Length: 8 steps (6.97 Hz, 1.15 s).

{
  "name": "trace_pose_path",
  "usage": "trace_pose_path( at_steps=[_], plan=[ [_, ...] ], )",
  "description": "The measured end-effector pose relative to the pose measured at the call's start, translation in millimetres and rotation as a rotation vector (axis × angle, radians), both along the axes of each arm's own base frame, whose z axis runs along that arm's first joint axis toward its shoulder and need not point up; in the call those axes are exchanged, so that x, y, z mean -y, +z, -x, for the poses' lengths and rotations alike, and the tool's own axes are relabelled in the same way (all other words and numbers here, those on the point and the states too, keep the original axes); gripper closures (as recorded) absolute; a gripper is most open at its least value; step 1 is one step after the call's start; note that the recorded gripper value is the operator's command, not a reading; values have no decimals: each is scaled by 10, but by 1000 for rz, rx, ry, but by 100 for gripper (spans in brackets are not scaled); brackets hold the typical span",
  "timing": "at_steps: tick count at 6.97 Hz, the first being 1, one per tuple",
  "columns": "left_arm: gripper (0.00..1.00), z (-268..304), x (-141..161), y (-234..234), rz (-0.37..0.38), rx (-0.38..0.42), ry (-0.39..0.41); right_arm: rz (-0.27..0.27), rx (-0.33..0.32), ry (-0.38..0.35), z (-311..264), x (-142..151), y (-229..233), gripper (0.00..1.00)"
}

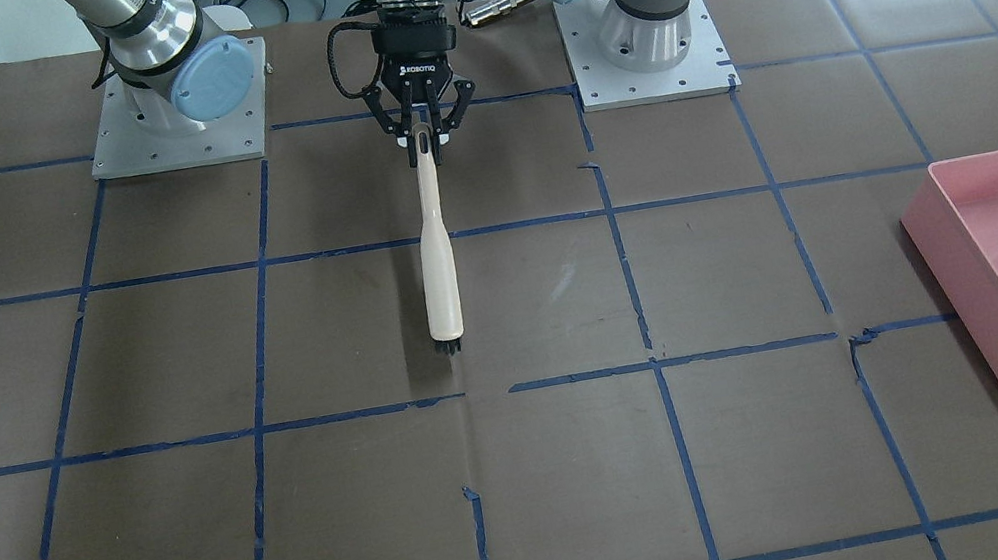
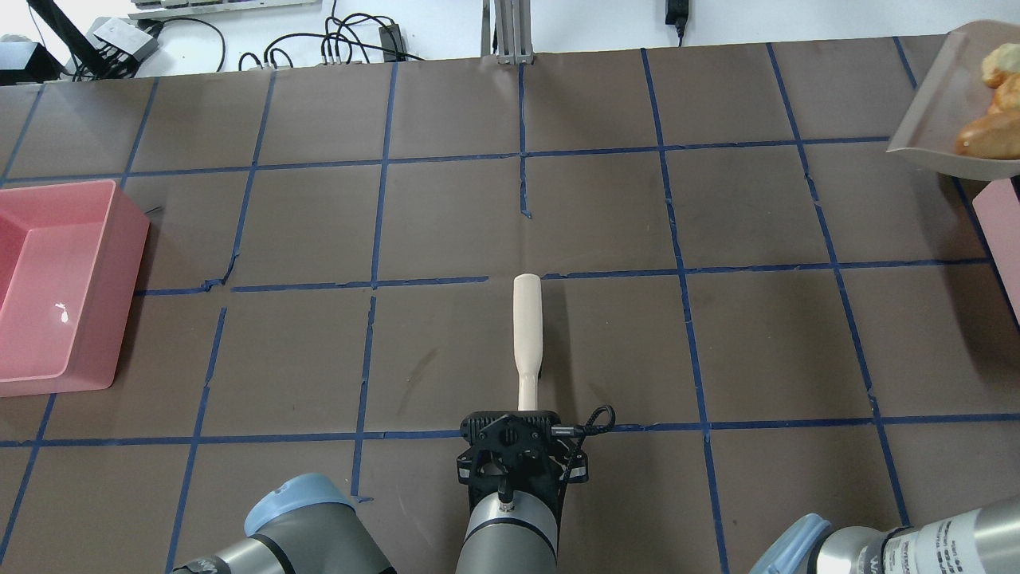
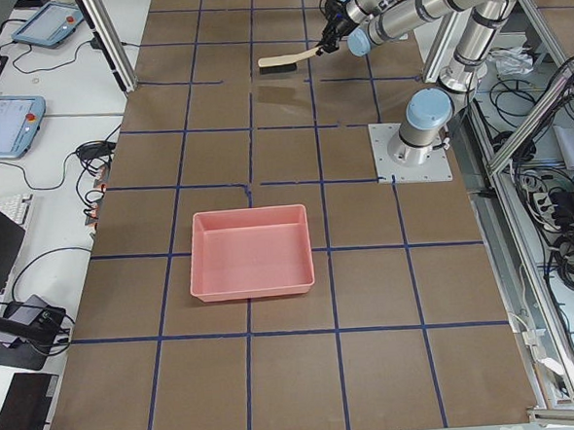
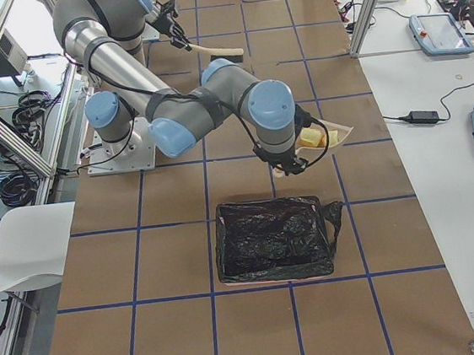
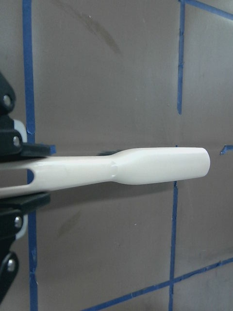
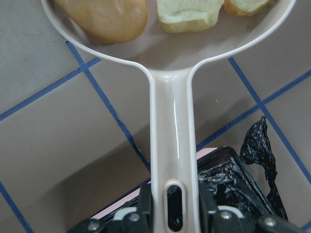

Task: Sweep and dump trash in nearest bin
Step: 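Tip the dustpan over the black trash bag with the right gripper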

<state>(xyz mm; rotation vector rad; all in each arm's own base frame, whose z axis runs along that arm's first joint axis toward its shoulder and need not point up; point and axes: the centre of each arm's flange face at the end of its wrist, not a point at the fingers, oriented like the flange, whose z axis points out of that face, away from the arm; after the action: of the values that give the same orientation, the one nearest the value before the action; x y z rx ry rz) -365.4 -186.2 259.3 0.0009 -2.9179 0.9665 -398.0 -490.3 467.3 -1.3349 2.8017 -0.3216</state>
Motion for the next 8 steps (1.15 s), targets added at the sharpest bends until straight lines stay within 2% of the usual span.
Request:
trace_pose_path(
  at_steps=[2, 4, 5, 6, 7, 8],
  plan=[
    [100, 21, -9, -91, 8, 7, 11, 3, -16, -146, 702, -695, 129, 100],
    [100, 81, 30, -268, -5, 23, 12, 9, -43, -209, 1294, -1307, 136, 100],
    [100, 105, 45, -323, -8, 24, 10, 5, -50, -233, 1540, -1524, 94, 100],
    [91, 114, 51, -346, -9, 25, 9, -15, -54, -247, 1722, -1639, 1, 100],
    [34, 117, 53, -353, -9, 25, 7, -38, -80, -247, 1866, -1689, -88, 100],
    [27, 120, 55, -354, -10, 27, 4, -50, -114, -241, 1948, -1694, -134, 100]
  ],
)
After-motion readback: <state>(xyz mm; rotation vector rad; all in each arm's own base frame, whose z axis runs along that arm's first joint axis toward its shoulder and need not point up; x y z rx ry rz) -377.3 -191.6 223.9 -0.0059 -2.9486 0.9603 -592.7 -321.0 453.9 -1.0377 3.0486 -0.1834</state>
